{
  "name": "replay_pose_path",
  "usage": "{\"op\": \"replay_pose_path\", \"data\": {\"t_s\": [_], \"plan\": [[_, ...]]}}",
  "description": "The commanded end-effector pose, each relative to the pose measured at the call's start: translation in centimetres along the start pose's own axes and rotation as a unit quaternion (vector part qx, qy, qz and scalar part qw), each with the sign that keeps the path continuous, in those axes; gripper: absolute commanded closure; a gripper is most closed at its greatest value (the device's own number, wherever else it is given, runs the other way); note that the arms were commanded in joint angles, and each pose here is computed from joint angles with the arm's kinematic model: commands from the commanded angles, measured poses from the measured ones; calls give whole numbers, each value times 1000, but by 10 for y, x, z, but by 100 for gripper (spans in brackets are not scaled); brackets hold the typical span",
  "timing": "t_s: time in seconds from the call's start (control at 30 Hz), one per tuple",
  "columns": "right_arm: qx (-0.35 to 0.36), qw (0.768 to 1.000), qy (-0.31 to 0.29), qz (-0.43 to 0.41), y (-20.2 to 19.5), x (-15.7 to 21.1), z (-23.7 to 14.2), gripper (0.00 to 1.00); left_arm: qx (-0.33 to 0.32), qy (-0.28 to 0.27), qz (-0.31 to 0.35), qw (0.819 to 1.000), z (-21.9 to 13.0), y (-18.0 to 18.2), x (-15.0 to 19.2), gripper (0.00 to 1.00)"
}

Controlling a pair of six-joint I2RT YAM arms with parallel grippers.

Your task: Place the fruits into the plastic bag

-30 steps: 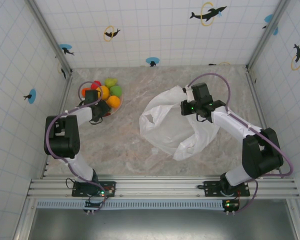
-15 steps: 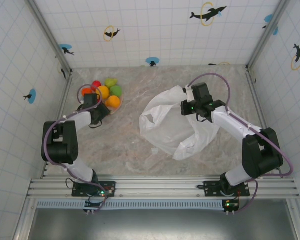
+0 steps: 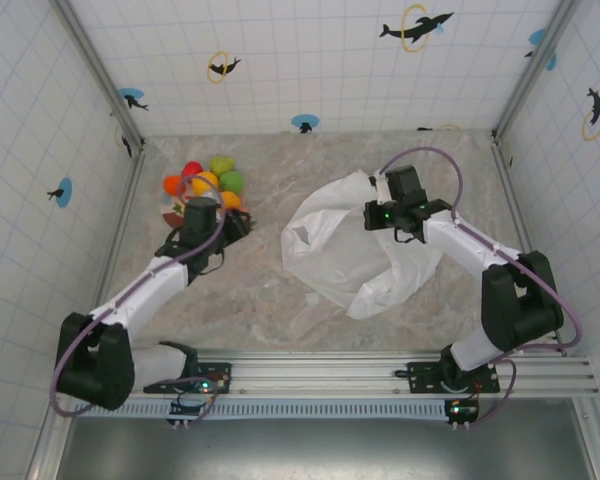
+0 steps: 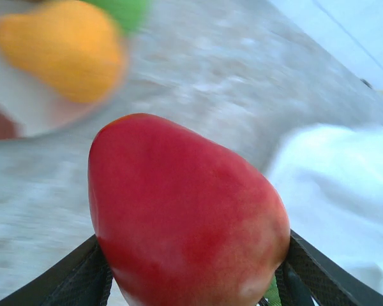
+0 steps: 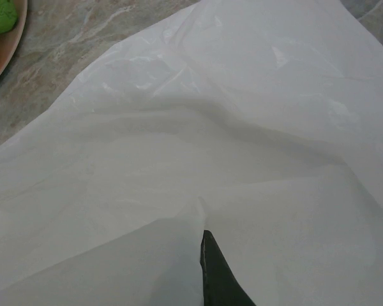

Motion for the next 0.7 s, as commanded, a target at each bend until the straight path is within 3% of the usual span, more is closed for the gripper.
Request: {"op": "replay_pose_path", "data": {"t_s": [0.0,0.13,0.27,0.4,0.67], "plan": [[-13,1000,-11,19,3,-17,-2,100,82,-34,67,994,-8,-61,-6,49],[-31,999,-4,39,-1,-19,-1,100,165,-42,161,972,-15,-134,11,49],[-52,997,4,60,-3,-24,-4,100,212,-21,212,954,-6,-172,35,49],[-81,994,4,70,2,-31,-15,100,210,6,231,950,19,-181,53,49],[-128,988,19,81,11,-32,-43,100,120,17,311,943,69,-177,62,49]]}}
Point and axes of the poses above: each hand's point on the last joint's axis, 136 mm out from that joint toward the fingers, its own z axis out along the fingers, its own y axis along the line the jaws close on, x = y × z, the point moved 7 cm from there along -z, back along the fingers, and after that the axes turned 15 degrees about z, right-handed, at the moved point
